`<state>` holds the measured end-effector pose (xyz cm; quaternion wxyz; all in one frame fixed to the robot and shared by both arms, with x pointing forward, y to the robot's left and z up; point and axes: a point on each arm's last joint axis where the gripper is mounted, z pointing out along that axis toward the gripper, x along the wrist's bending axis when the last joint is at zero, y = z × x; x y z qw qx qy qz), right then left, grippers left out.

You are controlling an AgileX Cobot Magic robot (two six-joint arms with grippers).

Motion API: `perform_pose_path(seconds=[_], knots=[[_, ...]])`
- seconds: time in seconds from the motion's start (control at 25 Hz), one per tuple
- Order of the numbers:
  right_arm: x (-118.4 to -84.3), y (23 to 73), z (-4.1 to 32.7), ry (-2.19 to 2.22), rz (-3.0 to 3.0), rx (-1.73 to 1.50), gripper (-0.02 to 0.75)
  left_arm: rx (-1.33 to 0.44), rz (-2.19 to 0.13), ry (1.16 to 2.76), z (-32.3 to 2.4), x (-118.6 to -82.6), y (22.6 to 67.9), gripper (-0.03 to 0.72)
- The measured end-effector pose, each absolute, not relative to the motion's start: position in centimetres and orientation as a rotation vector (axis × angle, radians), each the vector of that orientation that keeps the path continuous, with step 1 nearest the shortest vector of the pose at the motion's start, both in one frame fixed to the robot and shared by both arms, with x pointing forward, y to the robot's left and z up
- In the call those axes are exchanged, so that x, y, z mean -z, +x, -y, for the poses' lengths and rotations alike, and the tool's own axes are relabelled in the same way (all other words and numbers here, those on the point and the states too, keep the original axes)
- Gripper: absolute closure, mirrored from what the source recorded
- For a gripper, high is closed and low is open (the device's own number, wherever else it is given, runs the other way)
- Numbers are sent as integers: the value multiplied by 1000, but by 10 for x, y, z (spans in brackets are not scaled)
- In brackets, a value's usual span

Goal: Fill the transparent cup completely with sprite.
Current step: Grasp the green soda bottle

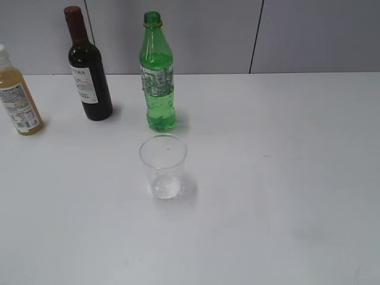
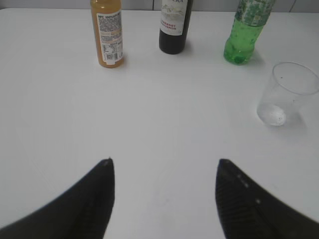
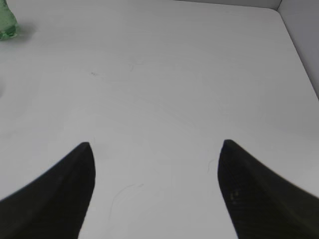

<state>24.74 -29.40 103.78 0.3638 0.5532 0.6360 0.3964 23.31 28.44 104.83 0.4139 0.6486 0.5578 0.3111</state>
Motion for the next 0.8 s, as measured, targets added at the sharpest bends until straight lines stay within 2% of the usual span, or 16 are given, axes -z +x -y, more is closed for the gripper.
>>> perform_pose_path(seconds=[0.08, 0.2, 0.28, 0.52, 0.8], knots=[[-1038, 247, 294, 1424, -1637, -1020, 154, -779, -1400, 1630, -284, -1048, 233, 167], [-1038, 247, 294, 1424, -1637, -1020, 154, -770, -1395, 1630, -283, -1049, 233, 65], [-1038, 247, 294, 1424, -1637, -1020, 154, -755, -1407, 1639, -283, -1049, 236, 36], [-1038, 247, 294, 1424, -1637, -1020, 153, -787, -1381, 1589, -283, -1063, 257, 34], [-1038, 247, 294, 1424, -1637, -1019, 153, -819, -1304, 1571, -281, -1077, 307, 53]])
